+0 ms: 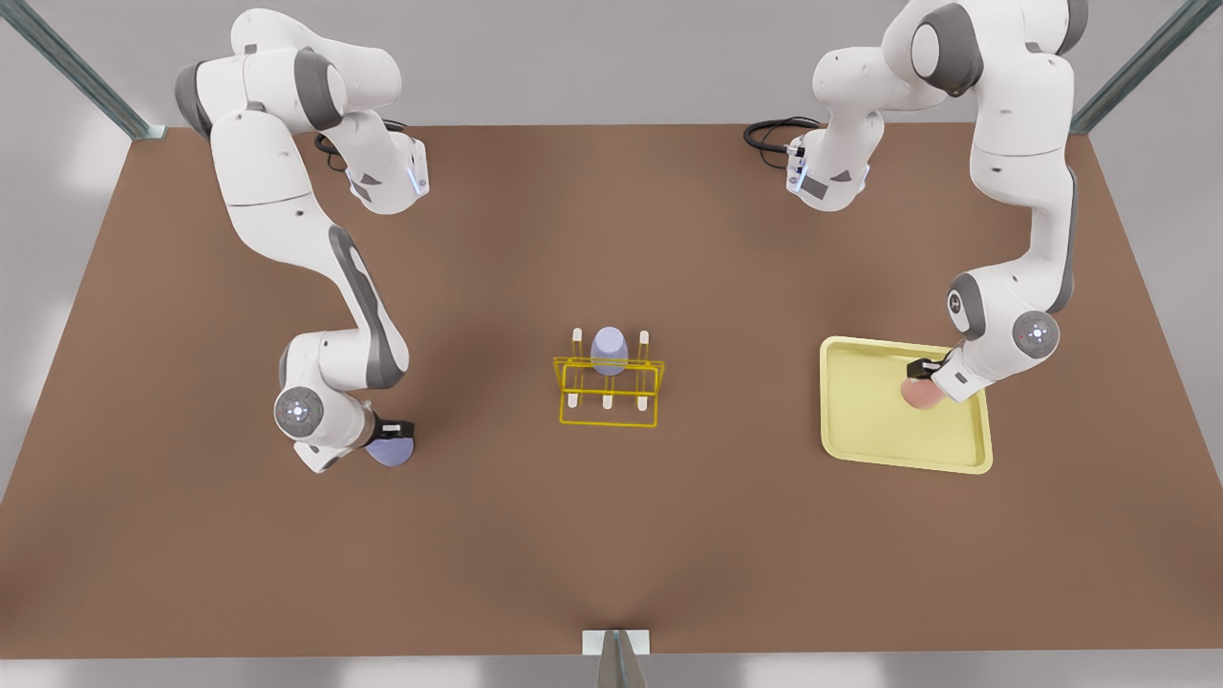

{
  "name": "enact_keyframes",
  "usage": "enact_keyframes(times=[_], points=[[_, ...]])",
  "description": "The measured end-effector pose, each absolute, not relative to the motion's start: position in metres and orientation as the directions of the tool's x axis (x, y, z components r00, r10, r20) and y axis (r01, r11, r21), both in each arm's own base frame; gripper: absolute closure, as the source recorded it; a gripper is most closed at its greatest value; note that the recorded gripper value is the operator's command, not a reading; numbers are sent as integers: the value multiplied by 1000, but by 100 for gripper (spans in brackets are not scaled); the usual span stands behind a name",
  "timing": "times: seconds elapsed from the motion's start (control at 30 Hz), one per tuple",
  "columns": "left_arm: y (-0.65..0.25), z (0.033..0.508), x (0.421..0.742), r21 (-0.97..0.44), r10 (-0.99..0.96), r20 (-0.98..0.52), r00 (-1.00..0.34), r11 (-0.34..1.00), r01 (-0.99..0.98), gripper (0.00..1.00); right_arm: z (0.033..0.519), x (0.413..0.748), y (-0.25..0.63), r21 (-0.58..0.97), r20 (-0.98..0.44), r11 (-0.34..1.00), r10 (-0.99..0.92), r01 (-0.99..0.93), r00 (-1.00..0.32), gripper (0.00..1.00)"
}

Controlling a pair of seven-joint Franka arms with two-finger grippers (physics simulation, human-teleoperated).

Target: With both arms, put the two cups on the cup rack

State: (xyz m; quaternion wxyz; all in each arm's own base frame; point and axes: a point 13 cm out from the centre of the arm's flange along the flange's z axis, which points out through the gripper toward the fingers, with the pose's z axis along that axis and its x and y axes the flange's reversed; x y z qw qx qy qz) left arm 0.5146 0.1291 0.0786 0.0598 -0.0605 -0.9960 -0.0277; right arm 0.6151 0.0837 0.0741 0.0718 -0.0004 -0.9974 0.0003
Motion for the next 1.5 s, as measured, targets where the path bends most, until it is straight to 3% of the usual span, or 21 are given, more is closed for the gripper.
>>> enact_keyframes(times=[0.27,0.37,0.7,0.87,1.03,1.3,1.5], points=[[129,71,510,44,123,140,-982,990,131,0,72,615,88,1,141,1000,-4,-4,-990,0],[128,71,509,43,126,143,-982,990,134,9,72,615,91,0,138,1000,-8,-8,-990,0],[127,75,513,43,138,136,-981,989,145,10,71,616,90,0,138,1000,-7,-7,-990,0],[127,75,515,45,142,132,-981,988,149,14,69,616,90,-1,140,1000,-6,-6,-990,7],[125,78,519,47,149,125,-981,987,156,14,69,616,91,2,139,1000,-6,-6,-990,21],[124,84,526,52,156,112,-981,985,163,17,79,620,94,9,124,1000,-12,-11,-992,21],[118,112,553,39,135,70,-988,990,138,17,112,626,126,41,81,998,-54,-51,-995,21]])
